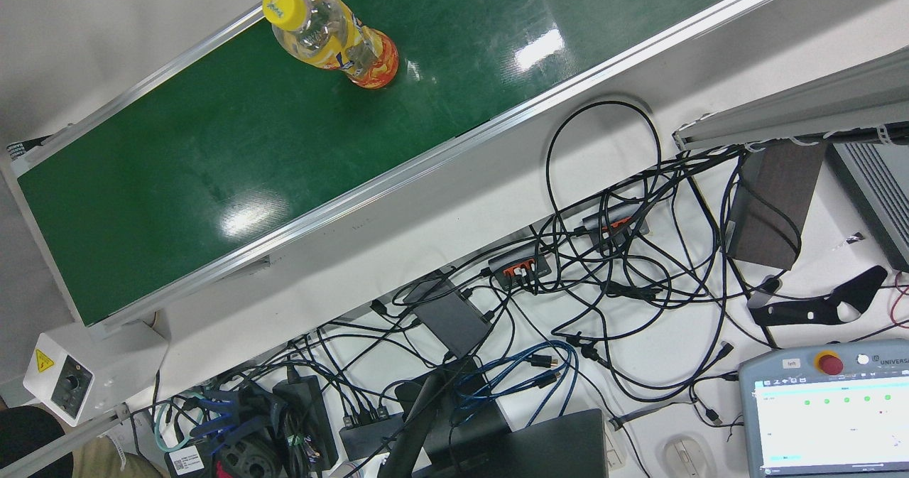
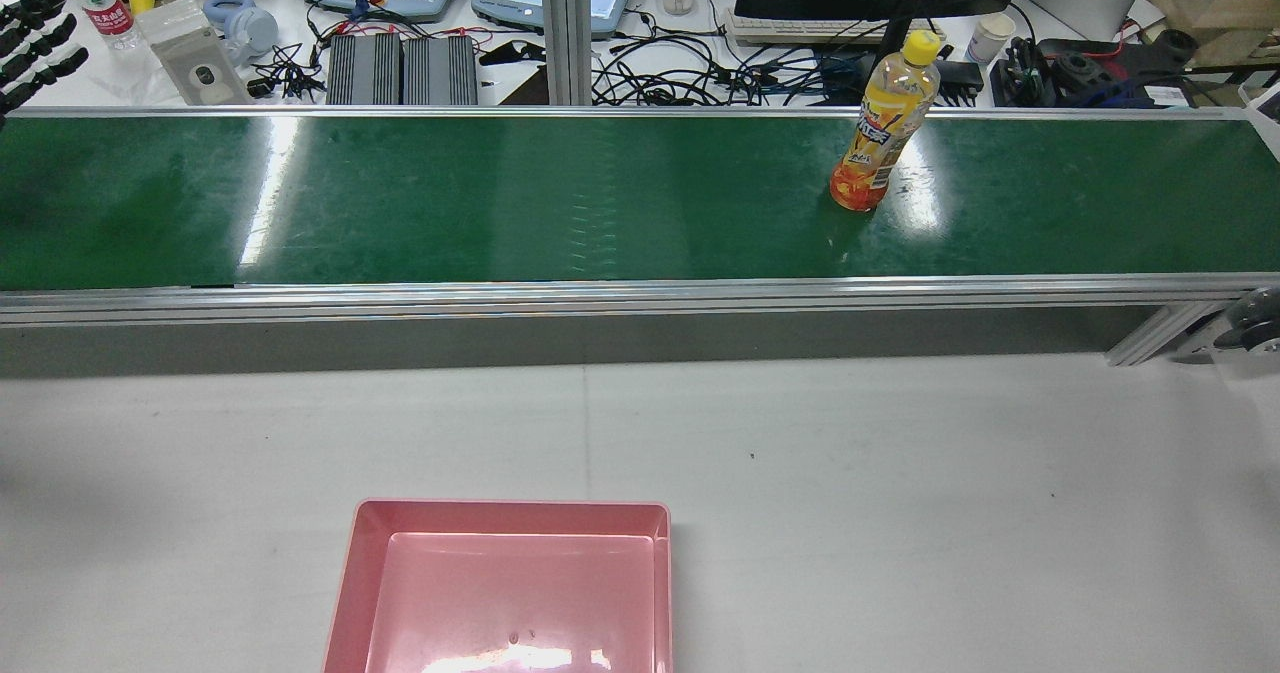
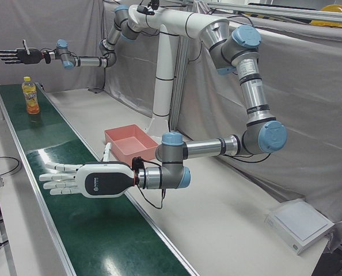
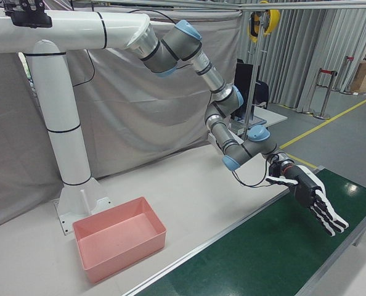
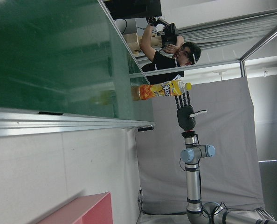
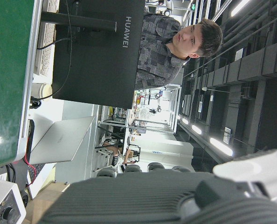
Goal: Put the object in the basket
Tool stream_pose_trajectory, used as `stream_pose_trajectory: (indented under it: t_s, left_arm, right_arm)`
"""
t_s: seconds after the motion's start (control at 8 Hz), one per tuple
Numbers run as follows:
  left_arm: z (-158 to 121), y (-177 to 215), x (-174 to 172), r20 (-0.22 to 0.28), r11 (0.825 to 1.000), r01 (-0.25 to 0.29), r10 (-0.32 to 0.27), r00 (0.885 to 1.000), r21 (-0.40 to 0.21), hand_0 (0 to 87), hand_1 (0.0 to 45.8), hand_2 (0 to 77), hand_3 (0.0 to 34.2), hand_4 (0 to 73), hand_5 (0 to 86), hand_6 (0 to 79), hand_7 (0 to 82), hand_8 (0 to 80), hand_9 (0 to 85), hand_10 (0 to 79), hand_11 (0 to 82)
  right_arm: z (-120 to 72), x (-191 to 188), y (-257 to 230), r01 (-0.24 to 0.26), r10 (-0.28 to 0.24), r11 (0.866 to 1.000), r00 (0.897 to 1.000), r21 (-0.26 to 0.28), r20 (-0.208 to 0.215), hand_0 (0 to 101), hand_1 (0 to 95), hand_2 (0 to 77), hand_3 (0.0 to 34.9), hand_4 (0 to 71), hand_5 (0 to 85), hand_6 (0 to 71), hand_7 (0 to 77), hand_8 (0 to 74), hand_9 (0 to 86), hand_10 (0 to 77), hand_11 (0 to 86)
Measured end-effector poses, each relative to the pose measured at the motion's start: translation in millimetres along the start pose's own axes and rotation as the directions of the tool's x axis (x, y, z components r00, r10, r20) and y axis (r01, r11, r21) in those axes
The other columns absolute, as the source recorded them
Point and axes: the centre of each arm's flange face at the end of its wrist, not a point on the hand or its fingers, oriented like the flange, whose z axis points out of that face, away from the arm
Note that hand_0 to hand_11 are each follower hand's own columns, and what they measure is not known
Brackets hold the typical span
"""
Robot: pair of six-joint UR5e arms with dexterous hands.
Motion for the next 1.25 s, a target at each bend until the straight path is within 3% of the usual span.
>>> stream_pose_trajectory:
  t_s: [0.5,0.75,1.0,1.12,1.25]
  left_arm:
    - [0.1,-0.1,-0.1,0.000,1.000,0.000,0.000,1.000,0.000,53.8,1.1,0.0,5.0,6.5,8.2,0.5,0.5,0.5,0.5,4.4,8.2]
    - [0.9,0.4,0.1,0.000,1.000,0.000,0.000,1.000,-0.001,53.0,1.1,0.0,4.6,7.6,8.2,0.5,0.5,1.6,0.5,3.3,3.8]
    - [1.6,1.2,-0.2,0.000,1.000,0.000,0.000,1.000,-0.003,52.9,1.1,0.0,4.6,7.6,8.2,0.5,0.5,1.6,0.5,2.7,4.9]
    - [2.8,2.2,-0.2,0.000,1.000,0.000,0.000,1.000,-0.005,57.2,1.1,0.0,4.6,7.6,9.8,0.5,0.5,1.6,0.5,2.7,7.1]
    - [4.9,3.7,0.0,-0.001,1.000,0.000,0.000,1.000,-0.009,61.7,7.6,0.0,5.3,7.6,10.9,0.5,0.5,3.3,1.1,2.7,7.1]
  right_arm:
    - [-0.1,-0.1,-0.4,0.000,0.000,1.000,1.000,0.001,0.000,0,0.0,0.5,0.0,0.0,0.0,0.0,0.5,0.0,0.0,0.0,0.0]
    - [-0.1,0.0,-0.4,0.000,0.000,1.000,1.000,0.001,0.000,0,0.0,0.5,0.0,0.0,0.0,0.0,0.5,0.0,0.0,0.0,0.0]
    - [0.0,0.0,-0.4,0.000,0.000,1.000,1.000,0.000,0.000,0,0.0,0.5,0.0,0.0,0.0,0.0,0.5,0.0,0.0,0.0,0.0]
    - [0.0,0.0,-0.4,0.000,0.000,1.000,1.000,0.000,0.000,0,0.0,0.5,0.0,0.0,0.0,0.0,0.5,0.0,0.0,0.0,0.0]
    - [0.0,0.0,-0.3,0.000,0.000,1.000,1.000,0.000,0.000,0,0.0,0.5,0.0,0.0,0.0,0.0,0.5,0.0,0.0,0.0,0.0]
